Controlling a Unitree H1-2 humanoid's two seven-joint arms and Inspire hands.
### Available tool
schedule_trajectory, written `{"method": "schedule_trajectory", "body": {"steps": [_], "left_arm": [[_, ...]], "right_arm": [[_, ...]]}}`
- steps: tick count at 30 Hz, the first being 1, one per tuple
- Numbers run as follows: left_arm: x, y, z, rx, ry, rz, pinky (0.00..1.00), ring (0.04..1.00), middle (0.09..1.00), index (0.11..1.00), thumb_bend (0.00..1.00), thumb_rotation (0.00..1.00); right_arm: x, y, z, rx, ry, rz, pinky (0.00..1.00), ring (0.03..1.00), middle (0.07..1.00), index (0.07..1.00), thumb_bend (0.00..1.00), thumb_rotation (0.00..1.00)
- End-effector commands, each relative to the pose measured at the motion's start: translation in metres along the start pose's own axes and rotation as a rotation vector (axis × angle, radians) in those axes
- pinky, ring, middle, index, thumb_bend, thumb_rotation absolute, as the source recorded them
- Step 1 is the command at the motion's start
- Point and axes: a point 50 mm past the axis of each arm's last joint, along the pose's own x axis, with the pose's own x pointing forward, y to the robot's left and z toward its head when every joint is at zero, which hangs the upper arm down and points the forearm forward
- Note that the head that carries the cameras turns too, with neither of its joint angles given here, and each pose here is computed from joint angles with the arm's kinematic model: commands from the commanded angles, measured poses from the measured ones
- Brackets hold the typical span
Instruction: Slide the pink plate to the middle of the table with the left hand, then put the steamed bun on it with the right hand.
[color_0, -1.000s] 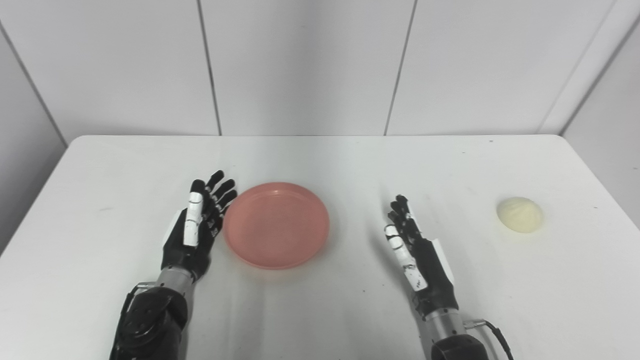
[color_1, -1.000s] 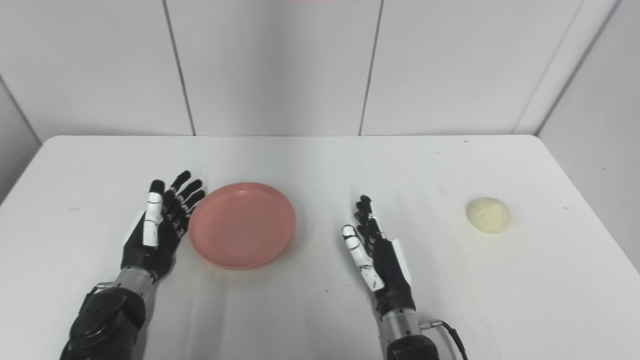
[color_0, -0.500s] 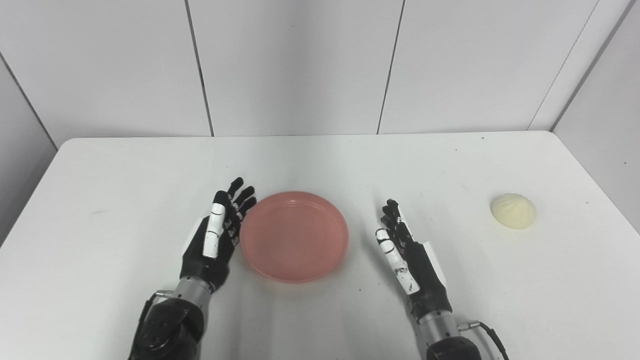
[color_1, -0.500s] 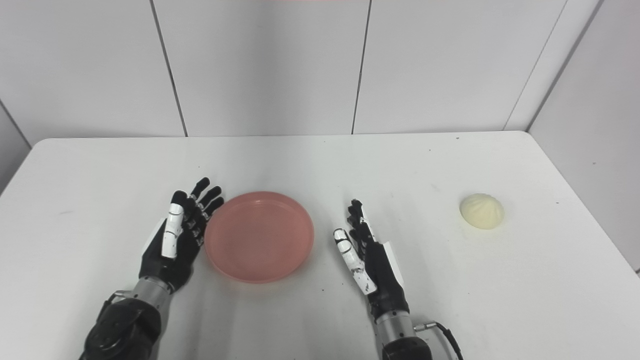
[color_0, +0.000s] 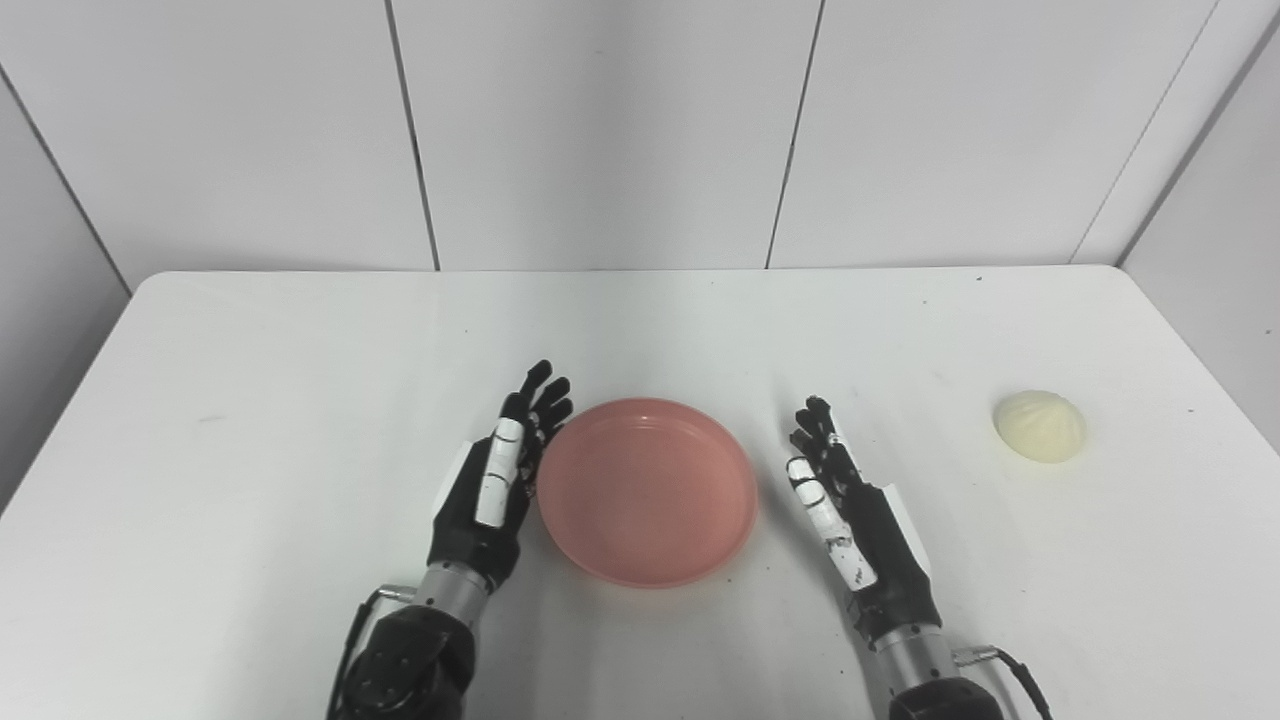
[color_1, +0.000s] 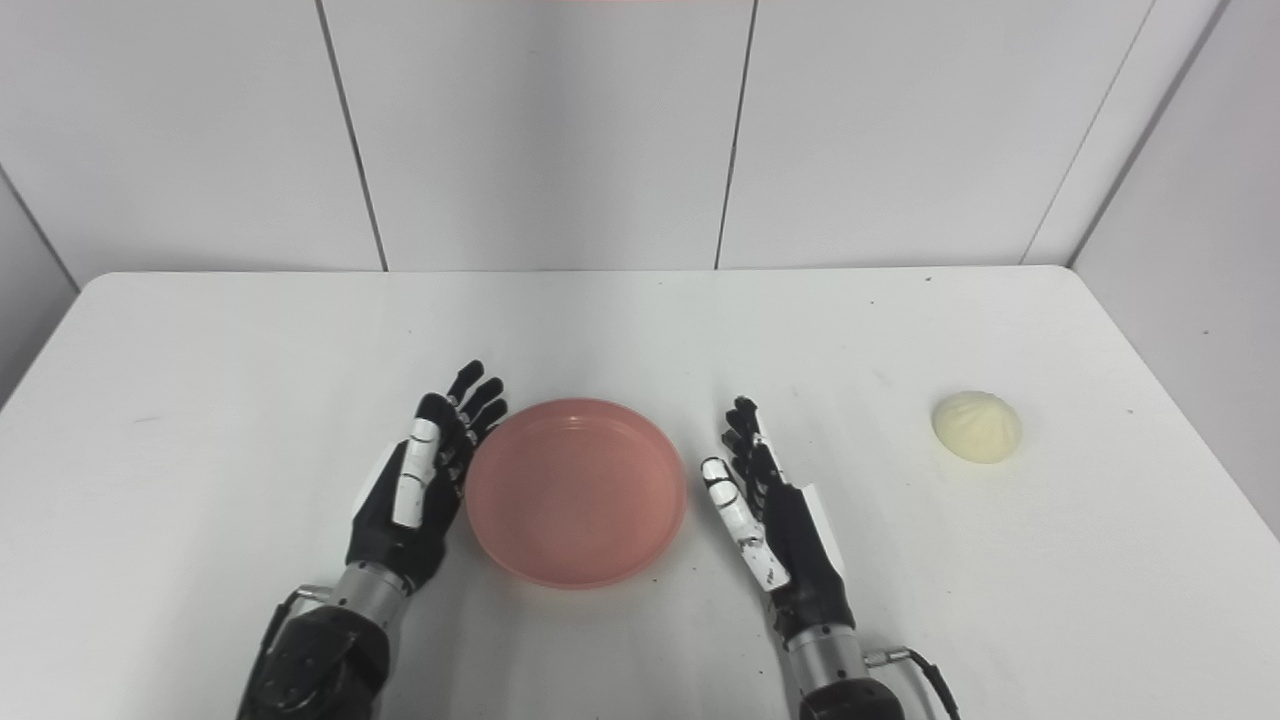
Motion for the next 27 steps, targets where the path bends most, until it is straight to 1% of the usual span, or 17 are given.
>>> {"method": "schedule_trajectory", "body": {"steps": [1, 5, 9, 11, 16, 21, 25, 27], "left_arm": [[0.001, -0.005, -0.001, 0.002, -0.014, -0.015, 0.97, 0.960, 0.962, 0.962, 0.70, 0.97], [-0.001, -0.007, -0.004, 0.002, -0.003, -0.030, 0.97, 0.962, 0.962, 0.964, 0.71, 0.98], [-0.002, -0.008, -0.008, 0.002, 0.002, -0.044, 0.97, 0.961, 0.960, 0.961, 0.68, 1.00], [-0.002, -0.008, -0.009, -0.004, 0.003, -0.045, 0.96, 0.955, 0.956, 0.956, 0.68, 1.00], [-0.002, -0.011, -0.009, -0.025, 0.012, -0.047, 0.97, 0.962, 0.961, 0.958, 0.69, 0.98], [-0.002, -0.010, -0.014, -0.027, 0.019, -0.063, 0.96, 0.956, 0.958, 0.956, 0.69, 0.98], [-0.002, -0.009, -0.013, -0.023, 0.031, -0.078, 0.97, 0.963, 0.968, 0.965, 0.70, 0.98], [-0.002, -0.008, -0.013, -0.005, 0.029, -0.075, 0.97, 0.966, 0.971, 0.970, 0.69, 0.99]], "right_arm": [[0.002, 0.000, 0.012, 0.017, -0.055, 0.001, 1.00, 0.965, 0.976, 1.000, 0.58, 0.81], [0.002, 0.001, 0.010, 0.019, -0.055, 0.000, 1.00, 0.967, 0.977, 1.000, 0.57, 0.79], [0.002, 0.001, 0.008, -0.004, -0.054, -0.002, 1.00, 0.963, 0.973, 1.000, 0.58, 0.80], [0.002, 0.001, 0.007, -0.011, -0.057, 0.001, 1.00, 0.965, 0.974, 1.000, 0.59, 0.81], [0.002, 0.001, 0.007, -0.020, -0.058, 0.001, 1.00, 0.963, 0.972, 1.000, 0.60, 0.81], [0.002, 0.001, 0.007, -0.023, -0.066, 0.008, 1.00, 0.971, 0.973, 1.000, 0.58, 0.80], [0.003, -0.001, 0.007, -0.038, -0.068, -0.015, 0.99, 0.956, 0.969, 1.000, 0.58, 0.81], [0.005, -0.005, 0.007, -0.043, -0.076, -0.031, 0.99, 0.957, 0.971, 1.000, 0.57, 0.79]]}}
